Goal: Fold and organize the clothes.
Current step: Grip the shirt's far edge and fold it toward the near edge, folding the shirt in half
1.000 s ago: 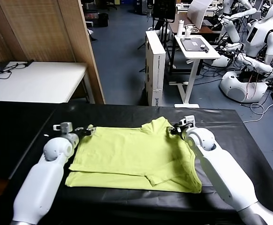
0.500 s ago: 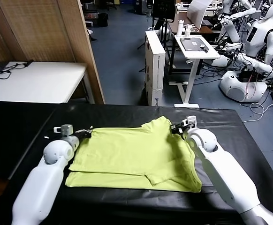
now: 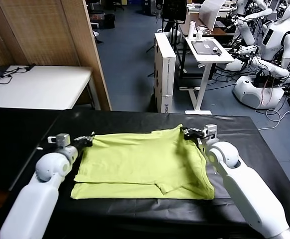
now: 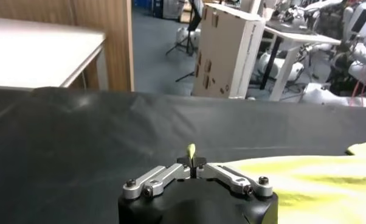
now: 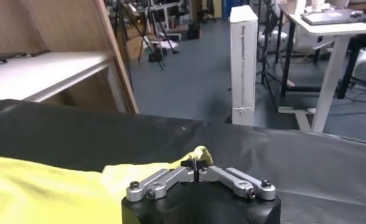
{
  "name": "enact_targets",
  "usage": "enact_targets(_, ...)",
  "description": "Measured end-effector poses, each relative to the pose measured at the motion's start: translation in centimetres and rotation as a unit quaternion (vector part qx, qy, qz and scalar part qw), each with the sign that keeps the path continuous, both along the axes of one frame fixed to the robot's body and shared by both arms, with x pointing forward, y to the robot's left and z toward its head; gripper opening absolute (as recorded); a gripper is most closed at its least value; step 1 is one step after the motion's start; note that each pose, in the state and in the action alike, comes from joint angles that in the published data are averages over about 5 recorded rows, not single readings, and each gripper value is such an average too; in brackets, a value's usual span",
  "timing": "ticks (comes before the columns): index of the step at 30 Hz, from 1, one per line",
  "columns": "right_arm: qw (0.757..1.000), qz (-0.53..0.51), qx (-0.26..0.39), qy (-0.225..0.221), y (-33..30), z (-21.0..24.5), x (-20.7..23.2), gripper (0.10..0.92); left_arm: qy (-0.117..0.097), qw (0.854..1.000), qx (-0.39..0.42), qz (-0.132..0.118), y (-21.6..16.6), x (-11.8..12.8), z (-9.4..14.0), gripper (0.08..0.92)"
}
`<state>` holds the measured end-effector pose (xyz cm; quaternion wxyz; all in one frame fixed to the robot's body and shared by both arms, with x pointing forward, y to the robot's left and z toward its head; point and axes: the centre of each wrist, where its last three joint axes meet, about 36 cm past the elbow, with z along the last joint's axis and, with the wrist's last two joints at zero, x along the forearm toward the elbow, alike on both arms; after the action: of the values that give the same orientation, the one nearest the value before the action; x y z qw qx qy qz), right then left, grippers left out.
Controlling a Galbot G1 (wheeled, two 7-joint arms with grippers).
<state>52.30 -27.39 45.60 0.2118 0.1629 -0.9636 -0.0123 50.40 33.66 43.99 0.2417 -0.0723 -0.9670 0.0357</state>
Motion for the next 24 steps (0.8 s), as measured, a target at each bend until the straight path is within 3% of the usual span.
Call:
enact_targets(10, 1.0, 0.006, -0.007, -0.001, -1.7, 0.6, -4.7, 0.14, -0.016, 1.0, 0.004, 0.002, 1.3, -5.4, 1.2, 0.155)
enact_targets(13, 1.0, 0.011, -0.011, -0.001, -1.8, 1.0, -6.5, 0.14, -0.011, 1.0, 0.012, -0.003, 1.0, -8.1, 1.1, 0.155)
enact_targets(24, 0.997, 0.024, -0.058, 0.033, -1.9, 2.9, -13.1, 0.14, 0.004, 1.0, 0.011, -0.021, -2.7, -13.6, 1.5, 0.155)
